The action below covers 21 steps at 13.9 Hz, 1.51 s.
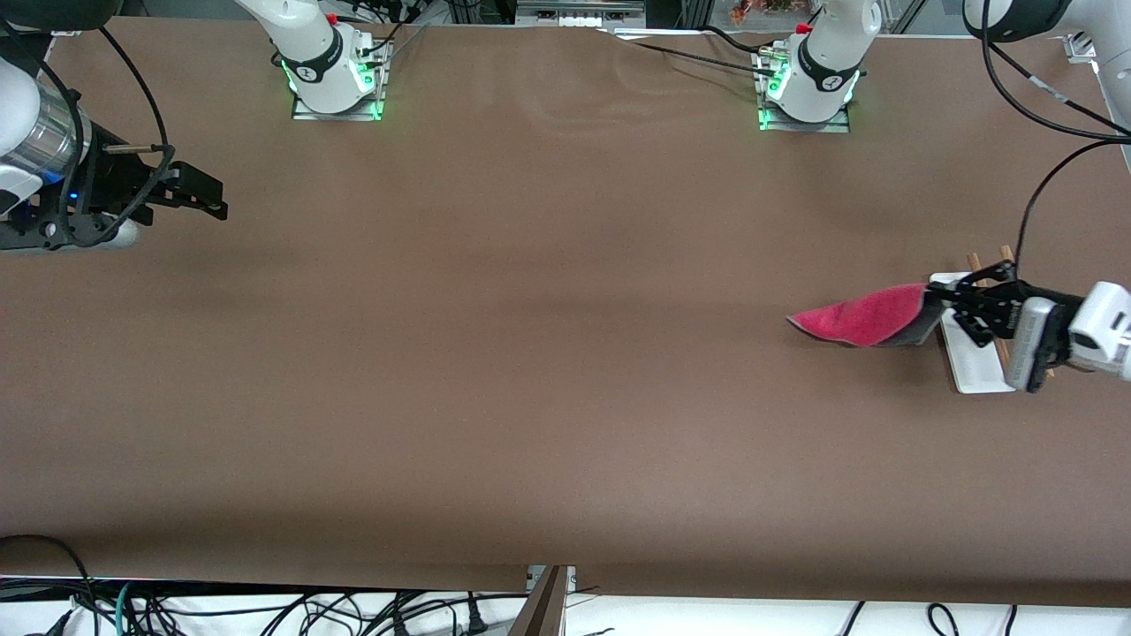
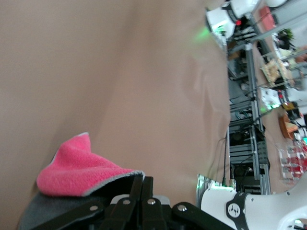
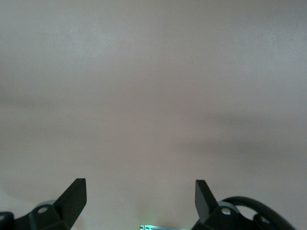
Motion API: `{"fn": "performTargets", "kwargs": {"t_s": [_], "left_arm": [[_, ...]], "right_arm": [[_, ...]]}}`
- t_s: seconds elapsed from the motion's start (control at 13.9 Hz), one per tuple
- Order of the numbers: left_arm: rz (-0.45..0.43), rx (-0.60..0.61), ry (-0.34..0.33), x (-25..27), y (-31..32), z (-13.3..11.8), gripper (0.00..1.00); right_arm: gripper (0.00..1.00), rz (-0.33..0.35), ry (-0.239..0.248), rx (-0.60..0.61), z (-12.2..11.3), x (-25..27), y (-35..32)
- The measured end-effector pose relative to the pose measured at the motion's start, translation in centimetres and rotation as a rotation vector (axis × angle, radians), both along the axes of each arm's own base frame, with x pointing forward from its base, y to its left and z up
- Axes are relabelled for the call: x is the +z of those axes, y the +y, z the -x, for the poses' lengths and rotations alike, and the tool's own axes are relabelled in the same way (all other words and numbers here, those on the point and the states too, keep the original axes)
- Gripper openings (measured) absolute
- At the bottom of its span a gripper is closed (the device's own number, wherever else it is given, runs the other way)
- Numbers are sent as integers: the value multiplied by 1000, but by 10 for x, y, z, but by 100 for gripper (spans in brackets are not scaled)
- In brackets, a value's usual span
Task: Pass towel and hang on rack
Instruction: 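Lower the towel with the left gripper over the wooden dowel rack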
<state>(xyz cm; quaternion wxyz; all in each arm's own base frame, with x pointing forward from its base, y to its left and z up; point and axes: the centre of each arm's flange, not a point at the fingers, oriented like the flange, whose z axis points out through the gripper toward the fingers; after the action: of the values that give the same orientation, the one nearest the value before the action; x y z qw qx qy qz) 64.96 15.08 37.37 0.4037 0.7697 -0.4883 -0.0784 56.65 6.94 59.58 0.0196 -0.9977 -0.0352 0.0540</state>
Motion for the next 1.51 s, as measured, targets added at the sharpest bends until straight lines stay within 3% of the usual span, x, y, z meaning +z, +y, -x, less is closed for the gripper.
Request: {"fn": "performTargets", "kwargs": {"t_s": [0.36, 0.5, 0.86, 1.08, 1.51], "left_arm": [[-144, 129, -21, 16, 79, 14, 2], [-238, 178, -40, 22, 112, 21, 2], [-443, 205, -165, 35, 172, 26, 2], [-490, 212, -221, 35, 202, 32, 2], [-518, 221, -212, 6, 231, 40, 2]], "right_arm": [[100, 18, -12, 2, -2, -1, -2], [100, 22, -12, 4, -2, -2, -1], [100, 36, -46, 1, -5, 8, -4], [100, 44, -41, -1, -7, 5, -7], [100, 52, -37, -3, -9, 2, -9]]}}
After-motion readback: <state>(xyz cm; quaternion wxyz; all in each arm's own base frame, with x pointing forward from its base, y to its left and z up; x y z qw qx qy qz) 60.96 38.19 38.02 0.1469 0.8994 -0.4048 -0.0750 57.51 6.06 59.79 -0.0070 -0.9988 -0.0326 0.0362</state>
